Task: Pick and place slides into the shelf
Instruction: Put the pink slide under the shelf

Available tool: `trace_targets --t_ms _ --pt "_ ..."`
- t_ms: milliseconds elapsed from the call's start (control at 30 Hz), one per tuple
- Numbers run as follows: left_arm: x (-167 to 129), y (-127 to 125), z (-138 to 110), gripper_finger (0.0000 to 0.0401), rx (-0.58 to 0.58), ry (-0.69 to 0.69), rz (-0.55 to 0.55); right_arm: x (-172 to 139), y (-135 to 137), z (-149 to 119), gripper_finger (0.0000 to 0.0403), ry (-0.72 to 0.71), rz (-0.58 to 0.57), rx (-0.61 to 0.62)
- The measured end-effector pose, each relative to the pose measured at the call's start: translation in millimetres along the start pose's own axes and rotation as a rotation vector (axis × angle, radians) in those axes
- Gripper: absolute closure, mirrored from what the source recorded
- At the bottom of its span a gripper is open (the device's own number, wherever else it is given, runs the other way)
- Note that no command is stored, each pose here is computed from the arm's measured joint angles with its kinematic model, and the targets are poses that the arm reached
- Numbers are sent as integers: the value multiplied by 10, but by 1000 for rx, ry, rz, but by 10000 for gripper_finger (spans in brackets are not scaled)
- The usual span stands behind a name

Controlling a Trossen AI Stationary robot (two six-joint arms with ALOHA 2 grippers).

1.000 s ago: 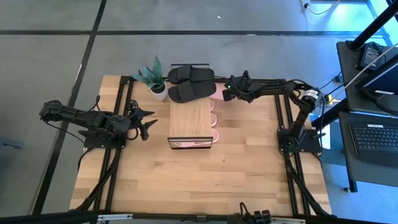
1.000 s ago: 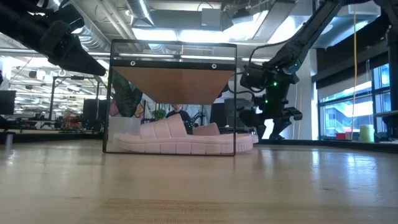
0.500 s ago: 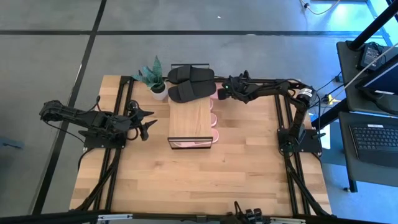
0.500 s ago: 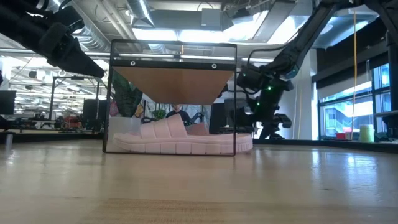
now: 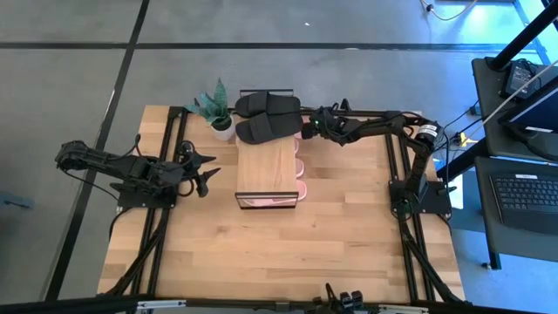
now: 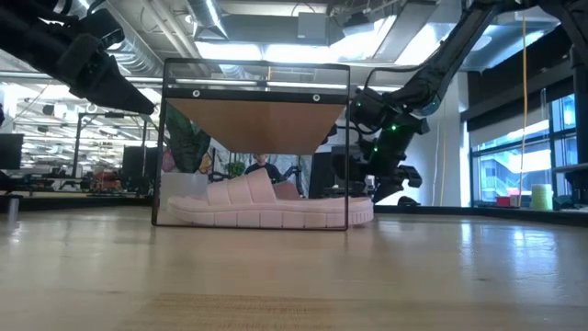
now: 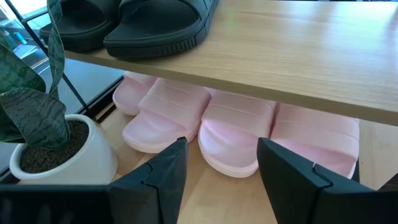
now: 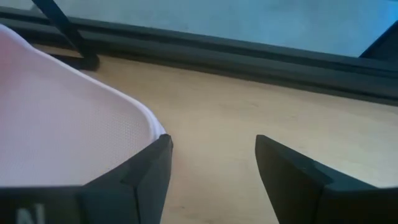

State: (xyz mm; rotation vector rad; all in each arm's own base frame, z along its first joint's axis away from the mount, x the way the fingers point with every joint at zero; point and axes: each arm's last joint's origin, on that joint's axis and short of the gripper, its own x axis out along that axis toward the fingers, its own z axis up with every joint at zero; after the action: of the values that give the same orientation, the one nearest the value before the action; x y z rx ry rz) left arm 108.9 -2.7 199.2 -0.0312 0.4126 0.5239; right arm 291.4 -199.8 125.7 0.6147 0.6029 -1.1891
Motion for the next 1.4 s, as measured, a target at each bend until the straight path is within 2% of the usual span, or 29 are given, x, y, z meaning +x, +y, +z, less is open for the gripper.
trace_targets --t_ms 433,600,900,1400 --pt "0 0 0 216 0 0 0 8 -2 30 173 -21 7 -9" --pt "0 0 0 216 0 0 0 27 -70 71 173 -53 -61 -21" --pt "0 0 0 216 0 0 0 52 -135 99 173 -43 -80 -1" --pt "0 2 -6 216 4 5 1 -1 -13 46 173 -54 -36 -8"
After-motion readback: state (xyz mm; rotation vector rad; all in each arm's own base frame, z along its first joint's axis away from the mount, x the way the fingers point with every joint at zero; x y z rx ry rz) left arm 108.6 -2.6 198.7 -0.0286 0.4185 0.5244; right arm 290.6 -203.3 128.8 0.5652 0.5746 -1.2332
